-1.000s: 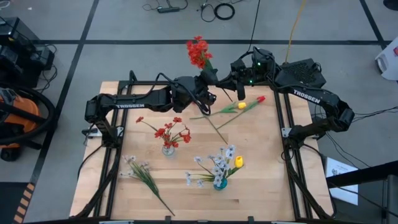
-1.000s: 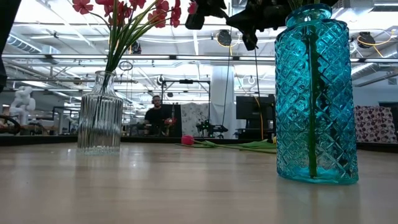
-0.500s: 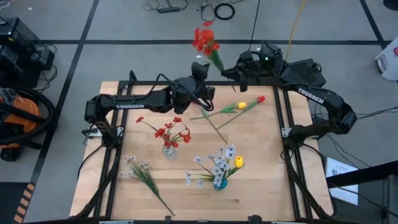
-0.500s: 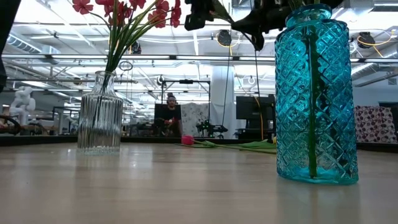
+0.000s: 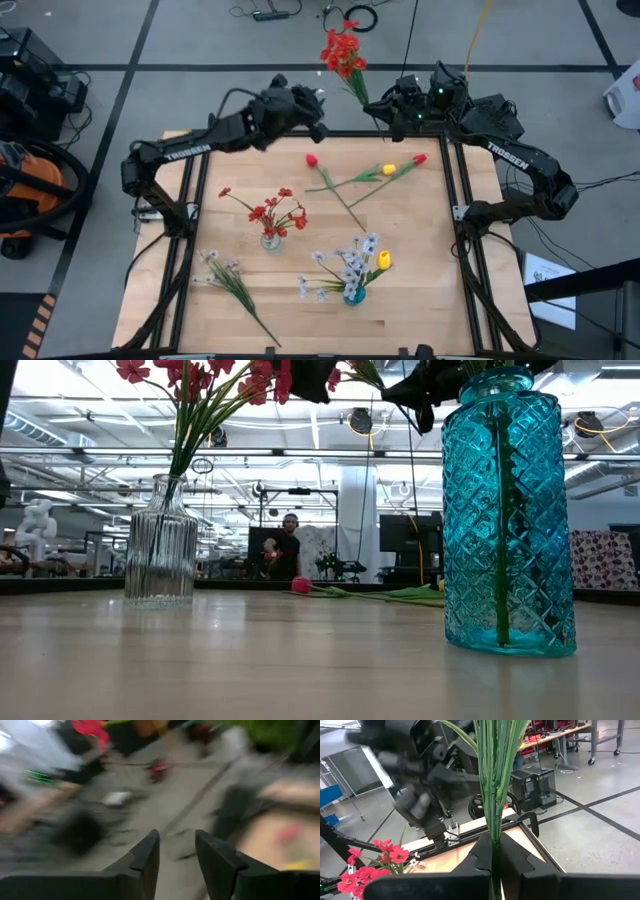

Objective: Sort flowers into vase by color
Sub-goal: Put the orange flowers into the transparent vase

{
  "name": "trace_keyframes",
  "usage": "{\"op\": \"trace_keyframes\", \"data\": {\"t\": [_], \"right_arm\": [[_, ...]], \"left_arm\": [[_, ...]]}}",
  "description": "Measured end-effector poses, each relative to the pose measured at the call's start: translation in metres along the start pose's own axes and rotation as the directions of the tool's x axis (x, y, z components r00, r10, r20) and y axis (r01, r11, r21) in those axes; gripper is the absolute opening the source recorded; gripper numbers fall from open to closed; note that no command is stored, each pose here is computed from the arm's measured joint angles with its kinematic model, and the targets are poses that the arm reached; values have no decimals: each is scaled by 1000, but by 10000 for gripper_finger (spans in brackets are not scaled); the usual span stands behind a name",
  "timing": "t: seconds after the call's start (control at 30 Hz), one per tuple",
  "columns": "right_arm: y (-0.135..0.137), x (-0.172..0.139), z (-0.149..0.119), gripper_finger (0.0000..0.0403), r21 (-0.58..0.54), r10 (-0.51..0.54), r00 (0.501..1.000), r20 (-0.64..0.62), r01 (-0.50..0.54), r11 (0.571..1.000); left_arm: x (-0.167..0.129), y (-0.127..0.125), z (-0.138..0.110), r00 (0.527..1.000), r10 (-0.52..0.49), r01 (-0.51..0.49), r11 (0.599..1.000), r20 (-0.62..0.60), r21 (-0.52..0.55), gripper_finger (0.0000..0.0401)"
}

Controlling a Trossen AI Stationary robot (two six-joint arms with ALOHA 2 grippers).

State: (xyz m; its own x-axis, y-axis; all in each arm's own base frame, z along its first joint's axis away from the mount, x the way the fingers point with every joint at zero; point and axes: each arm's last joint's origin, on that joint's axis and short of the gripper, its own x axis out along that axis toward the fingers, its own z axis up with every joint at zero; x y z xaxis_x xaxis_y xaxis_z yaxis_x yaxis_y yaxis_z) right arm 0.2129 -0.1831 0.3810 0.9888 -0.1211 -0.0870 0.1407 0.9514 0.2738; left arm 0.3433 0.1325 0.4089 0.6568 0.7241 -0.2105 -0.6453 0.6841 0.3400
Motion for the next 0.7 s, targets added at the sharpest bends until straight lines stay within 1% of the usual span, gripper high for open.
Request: {"op": "trace_keyframes", "data": {"t": [0.03, 0.07, 0.1, 0.13, 0.2, 0.23, 0.27, 0.3, 0.4, 0.53, 0.7], "right_arm": [[0, 0, 0, 4, 1, -1, 1000, 0, 1, 1000], [0, 0, 0, 4, 1, 0, 1000, 0, 0, 1000], [1, 0, 0, 4, 0, 3, 1000, -1, -3, 1000], [2, 1, 0, 4, -7, 10, 1000, -3, -10, 1000], [6, 4, -1, 4, -29, 27, 1000, -8, -28, 999], [9, 6, -2, 4, -41, 38, 999, -9, -38, 998], [12, 7, -2, 4, -51, 51, 999, -7, -51, 997], [15, 9, -1, 4, -60, 65, 998, -1, -65, 996], [22, 12, 1, 4, -91, 98, 995, 30, -95, 991], [27, 16, 3, 4, -110, 79, 995, 56, -73, 991], [28, 16, 3, 4, -136, 83, 995, 63, -74, 988]], "left_arm": [[3, 5, 0, 996, -81, 83, 993, 28, -79, 125], [5, 9, 1, 985, -163, 171, 975, 63, -144, 119], [8, 13, 2, 965, -241, 258, 945, 103, -199, 113], [9, 15, 3, 938, -316, 343, 908, 143, -242, 108], [13, 15, 5, 876, -430, 478, 834, 219, -275, 100], [14, 13, 6, 851, -464, 520, 808, 246, -276, 97], [15, 12, 6, 833, -492, 549, 792, 252, -269, 95], [15, 10, 5, 825, -506, 562, 784, 252, -264, 94], [13, 3, 10, 809, -511, 579, 777, 289, -247, 94], [11, -4, 12, 798, -523, 593, 768, 299, -242, 93], [9, -9, 13, 789, -534, 605, 760, 304, -235, 93]]}}
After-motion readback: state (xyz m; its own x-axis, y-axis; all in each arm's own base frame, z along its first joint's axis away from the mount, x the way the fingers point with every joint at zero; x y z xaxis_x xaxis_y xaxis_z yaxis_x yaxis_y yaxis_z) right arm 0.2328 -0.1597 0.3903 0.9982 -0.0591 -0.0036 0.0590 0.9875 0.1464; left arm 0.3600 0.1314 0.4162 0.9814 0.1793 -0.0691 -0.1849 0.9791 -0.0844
